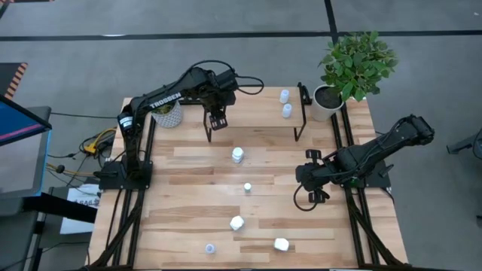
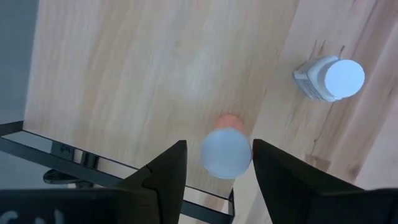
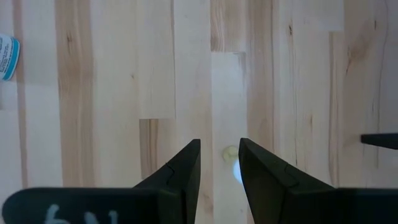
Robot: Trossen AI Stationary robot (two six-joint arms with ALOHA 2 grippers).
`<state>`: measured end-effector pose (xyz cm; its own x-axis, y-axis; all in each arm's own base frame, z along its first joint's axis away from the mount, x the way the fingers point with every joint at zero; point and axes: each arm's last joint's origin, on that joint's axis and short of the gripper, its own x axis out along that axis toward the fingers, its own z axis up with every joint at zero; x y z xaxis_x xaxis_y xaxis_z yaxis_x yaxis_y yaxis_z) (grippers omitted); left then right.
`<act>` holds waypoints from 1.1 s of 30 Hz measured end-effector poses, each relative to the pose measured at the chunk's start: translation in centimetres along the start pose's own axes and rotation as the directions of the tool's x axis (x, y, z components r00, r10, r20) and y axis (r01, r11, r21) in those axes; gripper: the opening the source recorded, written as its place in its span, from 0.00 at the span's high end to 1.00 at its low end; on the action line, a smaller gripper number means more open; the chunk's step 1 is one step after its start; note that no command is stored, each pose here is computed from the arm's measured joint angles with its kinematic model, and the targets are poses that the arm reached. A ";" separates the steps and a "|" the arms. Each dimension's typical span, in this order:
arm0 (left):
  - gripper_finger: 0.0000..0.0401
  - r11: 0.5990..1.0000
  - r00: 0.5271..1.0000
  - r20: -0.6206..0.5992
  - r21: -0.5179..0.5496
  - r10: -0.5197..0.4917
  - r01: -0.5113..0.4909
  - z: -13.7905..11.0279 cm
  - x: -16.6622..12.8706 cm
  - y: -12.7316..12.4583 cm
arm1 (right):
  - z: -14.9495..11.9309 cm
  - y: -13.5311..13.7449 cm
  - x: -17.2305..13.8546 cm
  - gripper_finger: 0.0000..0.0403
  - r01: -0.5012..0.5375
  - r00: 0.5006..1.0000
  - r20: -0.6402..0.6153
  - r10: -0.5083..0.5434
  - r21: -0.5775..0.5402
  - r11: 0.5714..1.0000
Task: Pick and place medicine bottles onto shelf by color
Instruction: Put the orange pill bottle on the shelf, then put the yellow pill bottle on the shelf
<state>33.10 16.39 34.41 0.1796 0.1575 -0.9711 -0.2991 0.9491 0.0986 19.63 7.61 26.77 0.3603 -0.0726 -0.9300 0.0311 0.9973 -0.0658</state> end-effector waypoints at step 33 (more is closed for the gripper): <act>0.58 0.994 0.975 0.218 0.106 -0.051 0.029 0.7 -7.1 -3.7 | -0.5 -0.2 0.0 0.67 0.023 0.999 -0.051 -0.020 0.058 0.998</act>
<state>33.54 11.94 41.11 0.3950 0.1642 -0.9039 -0.1932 0.9767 0.0930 19.16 7.41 26.62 0.3121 -0.0921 -0.9456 0.0931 0.9935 -0.0660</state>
